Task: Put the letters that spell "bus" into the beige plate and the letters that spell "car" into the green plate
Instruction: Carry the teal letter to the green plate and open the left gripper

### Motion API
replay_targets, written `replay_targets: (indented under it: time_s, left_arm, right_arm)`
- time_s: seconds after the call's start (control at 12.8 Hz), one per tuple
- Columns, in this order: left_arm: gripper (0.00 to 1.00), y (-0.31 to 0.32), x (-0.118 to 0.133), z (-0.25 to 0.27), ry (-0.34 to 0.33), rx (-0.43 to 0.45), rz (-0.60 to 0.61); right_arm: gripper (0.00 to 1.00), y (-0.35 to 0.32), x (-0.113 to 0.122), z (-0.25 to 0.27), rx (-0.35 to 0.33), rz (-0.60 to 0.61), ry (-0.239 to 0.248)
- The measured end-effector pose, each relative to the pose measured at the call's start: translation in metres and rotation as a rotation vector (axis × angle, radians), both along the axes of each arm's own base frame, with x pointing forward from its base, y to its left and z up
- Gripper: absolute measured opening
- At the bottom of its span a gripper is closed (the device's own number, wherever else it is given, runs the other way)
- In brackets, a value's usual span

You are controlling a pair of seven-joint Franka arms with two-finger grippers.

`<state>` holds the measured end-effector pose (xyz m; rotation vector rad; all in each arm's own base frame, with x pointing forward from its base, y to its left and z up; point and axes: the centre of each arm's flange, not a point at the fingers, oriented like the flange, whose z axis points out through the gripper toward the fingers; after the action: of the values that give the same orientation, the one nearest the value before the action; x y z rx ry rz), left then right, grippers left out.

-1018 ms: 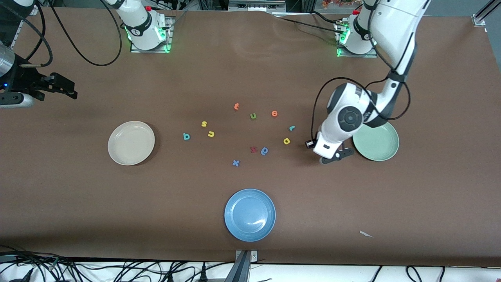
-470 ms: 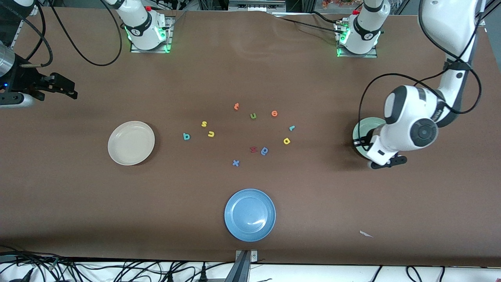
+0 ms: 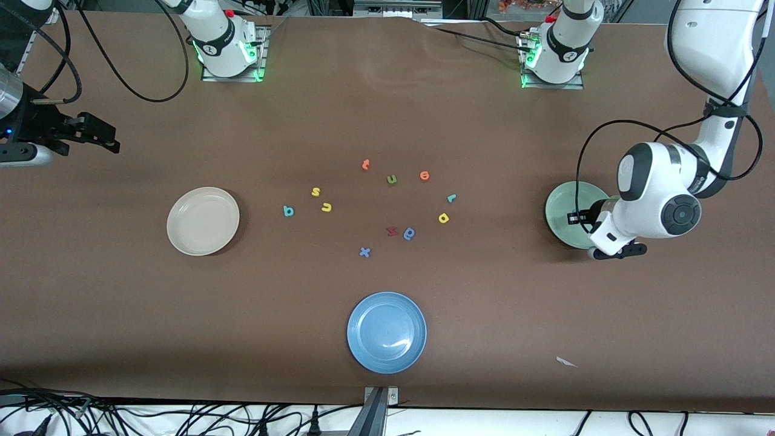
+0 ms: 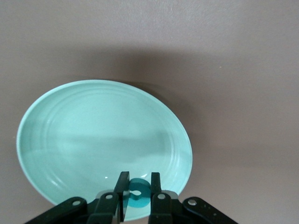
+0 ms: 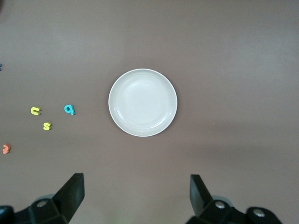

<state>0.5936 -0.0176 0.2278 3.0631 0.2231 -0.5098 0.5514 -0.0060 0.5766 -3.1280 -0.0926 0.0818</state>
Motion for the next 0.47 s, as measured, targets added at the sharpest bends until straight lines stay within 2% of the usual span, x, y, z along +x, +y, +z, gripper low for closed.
replay_targets:
  time_s: [0.39,0.47]
  left_arm:
    - [0.22,0.001,-0.012,-0.037,0.033,-0.004,0.004]
    - [0.29,0.003,-0.013,-0.039,0.033,-0.004,0.007]
  right_arm:
    - [1.00,0.000,0.000,0.000,0.000,0.000,0.000]
    - [1.00,0.000,0.000,0.000,0.000,0.000,0.000]
